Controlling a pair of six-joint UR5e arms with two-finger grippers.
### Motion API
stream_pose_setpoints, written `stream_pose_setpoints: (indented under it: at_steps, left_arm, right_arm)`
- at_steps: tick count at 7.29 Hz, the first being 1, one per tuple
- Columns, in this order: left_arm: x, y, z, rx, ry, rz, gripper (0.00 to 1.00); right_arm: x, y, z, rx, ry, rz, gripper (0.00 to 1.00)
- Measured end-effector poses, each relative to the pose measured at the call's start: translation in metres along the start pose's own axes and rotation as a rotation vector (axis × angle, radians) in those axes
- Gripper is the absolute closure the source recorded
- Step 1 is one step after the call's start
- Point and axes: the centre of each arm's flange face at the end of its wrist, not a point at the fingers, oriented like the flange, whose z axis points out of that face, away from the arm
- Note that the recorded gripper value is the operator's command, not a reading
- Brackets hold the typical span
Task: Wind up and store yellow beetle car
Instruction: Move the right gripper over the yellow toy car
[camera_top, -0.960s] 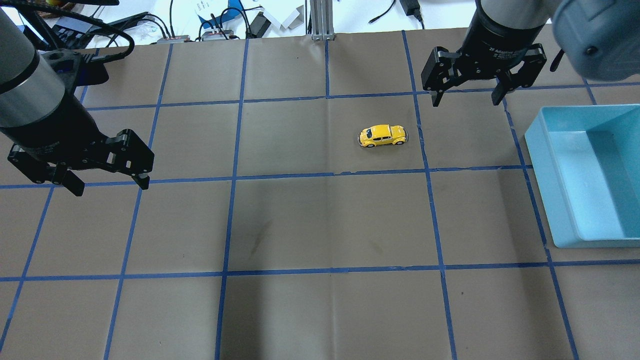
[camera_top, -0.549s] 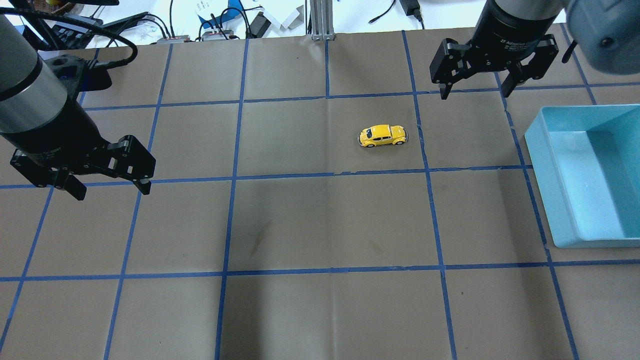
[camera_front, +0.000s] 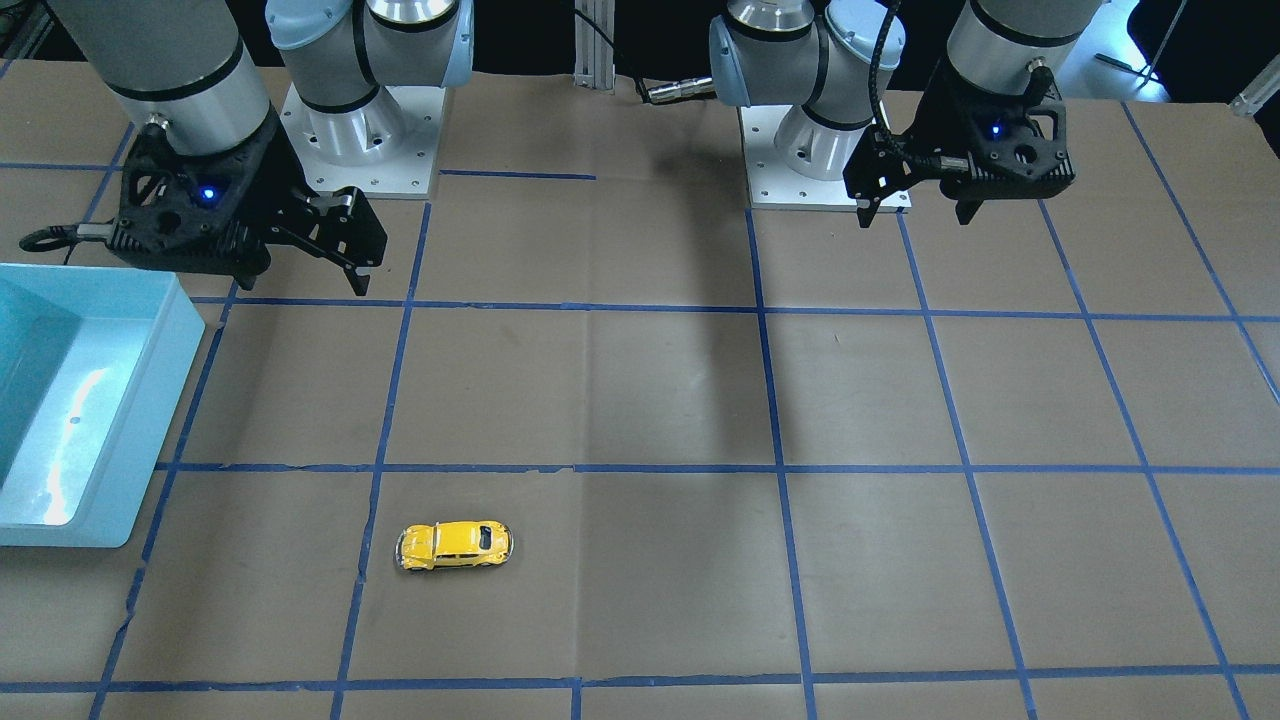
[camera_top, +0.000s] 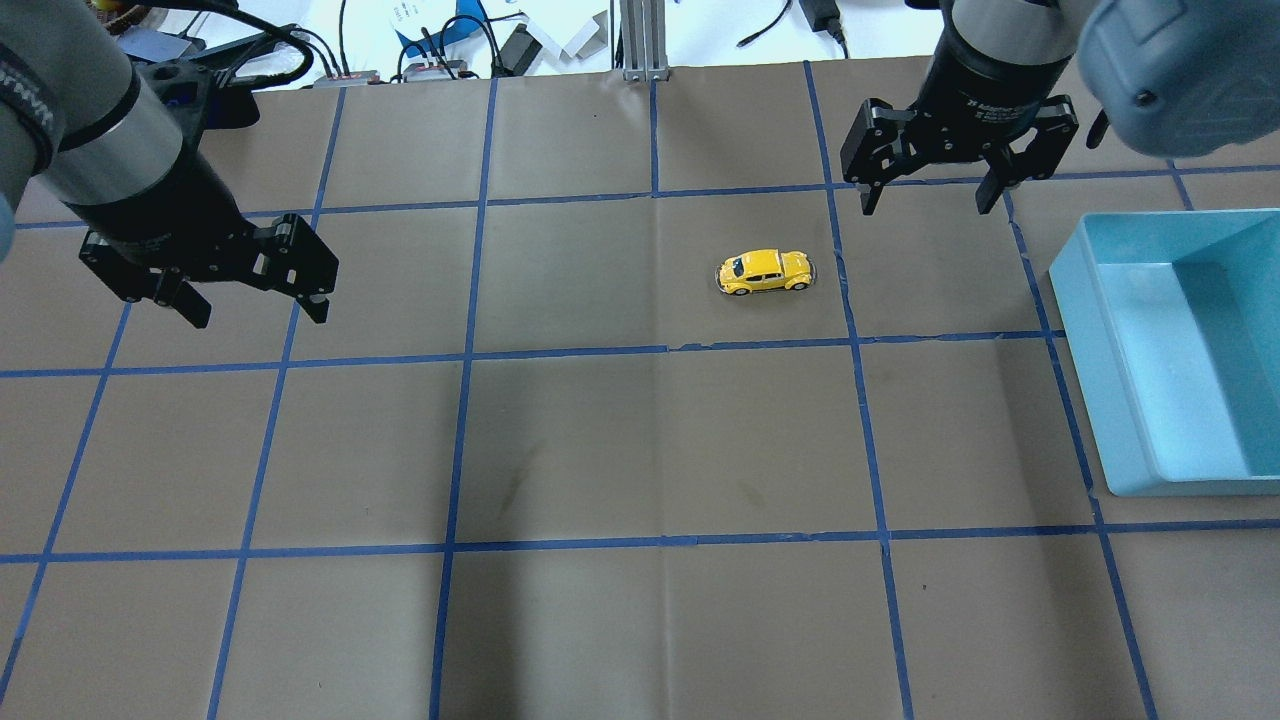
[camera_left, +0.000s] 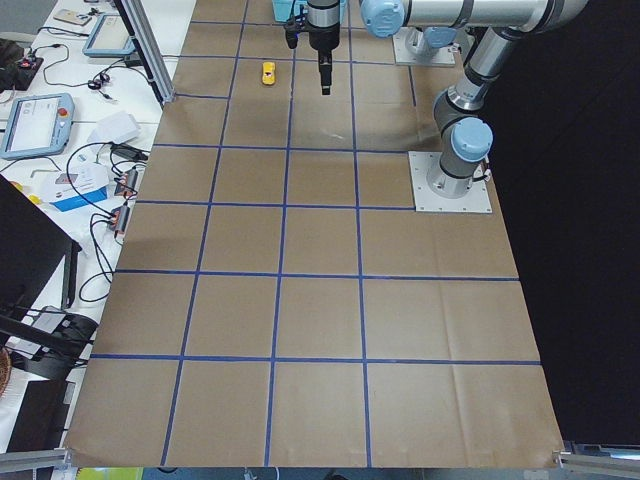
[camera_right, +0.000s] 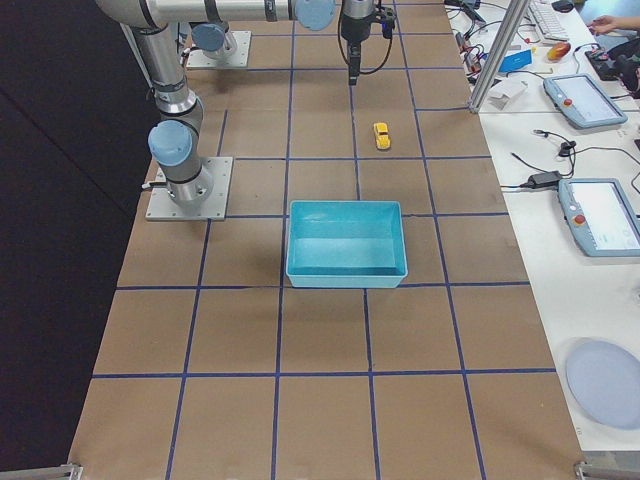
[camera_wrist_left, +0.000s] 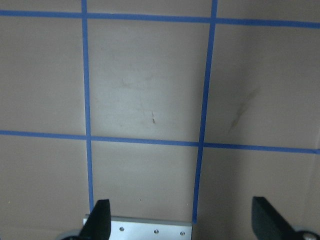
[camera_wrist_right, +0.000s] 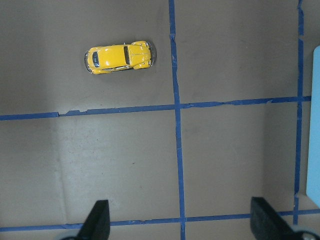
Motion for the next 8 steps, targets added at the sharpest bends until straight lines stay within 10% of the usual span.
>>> stream_pose_setpoints:
  at_steps: [3,8]
  left_arm:
    - [0.004,-0.012,-0.001,0.011,-0.002,0.017,0.01]
    - [0.015,-0.009,-0.005,-0.020,-0.006,0.043,0.01]
  right_arm:
    - [-0.018,-0.029,0.038,-0.011,-0.097,-0.078,0.00]
    - [-0.028,-0.108,0.134,0.075,-0.100,-0.722,0.05]
